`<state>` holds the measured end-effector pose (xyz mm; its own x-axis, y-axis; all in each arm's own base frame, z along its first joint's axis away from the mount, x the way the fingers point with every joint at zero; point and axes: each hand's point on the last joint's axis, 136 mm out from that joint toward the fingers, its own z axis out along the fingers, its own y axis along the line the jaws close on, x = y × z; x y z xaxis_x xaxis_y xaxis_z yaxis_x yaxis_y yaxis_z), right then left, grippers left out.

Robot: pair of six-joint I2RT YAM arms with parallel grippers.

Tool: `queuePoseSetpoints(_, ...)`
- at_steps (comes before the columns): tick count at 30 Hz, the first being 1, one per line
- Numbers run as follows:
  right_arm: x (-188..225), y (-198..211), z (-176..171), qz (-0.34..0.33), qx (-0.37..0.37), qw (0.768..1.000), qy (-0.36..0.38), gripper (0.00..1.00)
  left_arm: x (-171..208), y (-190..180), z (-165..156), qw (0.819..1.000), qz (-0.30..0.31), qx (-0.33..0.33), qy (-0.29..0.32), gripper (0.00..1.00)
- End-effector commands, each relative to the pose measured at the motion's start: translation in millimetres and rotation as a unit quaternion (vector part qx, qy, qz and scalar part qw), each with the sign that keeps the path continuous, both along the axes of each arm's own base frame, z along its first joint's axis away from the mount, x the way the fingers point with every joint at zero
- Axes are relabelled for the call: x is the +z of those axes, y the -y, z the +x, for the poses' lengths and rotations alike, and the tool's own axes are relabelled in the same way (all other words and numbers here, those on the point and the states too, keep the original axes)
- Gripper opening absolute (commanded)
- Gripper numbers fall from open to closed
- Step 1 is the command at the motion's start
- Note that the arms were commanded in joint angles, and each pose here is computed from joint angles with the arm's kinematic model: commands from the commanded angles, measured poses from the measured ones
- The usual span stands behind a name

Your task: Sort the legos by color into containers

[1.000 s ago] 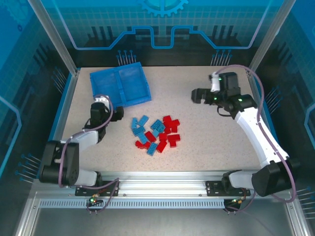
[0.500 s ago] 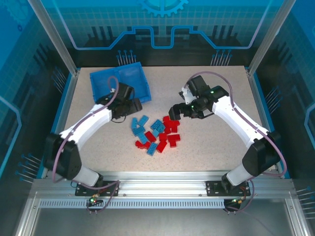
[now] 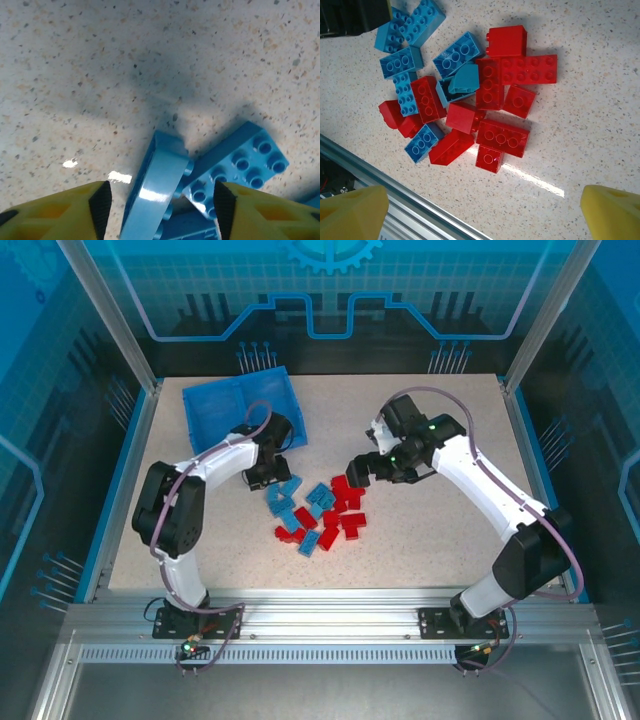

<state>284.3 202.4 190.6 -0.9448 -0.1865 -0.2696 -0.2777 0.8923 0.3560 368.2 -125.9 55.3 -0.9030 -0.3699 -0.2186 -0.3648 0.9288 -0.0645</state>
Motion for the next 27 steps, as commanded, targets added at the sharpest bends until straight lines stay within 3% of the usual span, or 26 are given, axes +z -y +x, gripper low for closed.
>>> queuePoseSetpoints(1,6,5,-10,-0.007,-0.005,1.0,0.0,1.0,-11,-1,-1,1.0,0.007,-0.01,-0.025,0.56)
queuePoseSetpoints(8,10,7,-10,-0.01,-0.012,1.0,0.004,1.0,-34,-4,-12,0.999,0.01,-0.004,-0.051,0.46)
queuePoseSetpoints(15,14,7,-13,-0.004,-0.011,1.0,0.003,1.0,-32,-9,-19,0.998,0.013,0.008,-0.053,0.26)
queuePoseSetpoints(18,24,1,-14,0.018,0.002,1.0,0.017,1.0,-8,-12,-18,0.999,0.01,0.016,-0.026,0.18)
queuePoseSetpoints(22,48,-10,-11,0.064,0.017,0.996,0.067,1.0,60,-24,-10,0.998,0.021,0.029,0.054,0.14)
queuePoseSetpoints(27,66,-11,-6,0.078,0.013,0.991,0.107,1.0,142,-74,8,0.982,0.087,0.069,0.153,0.13)
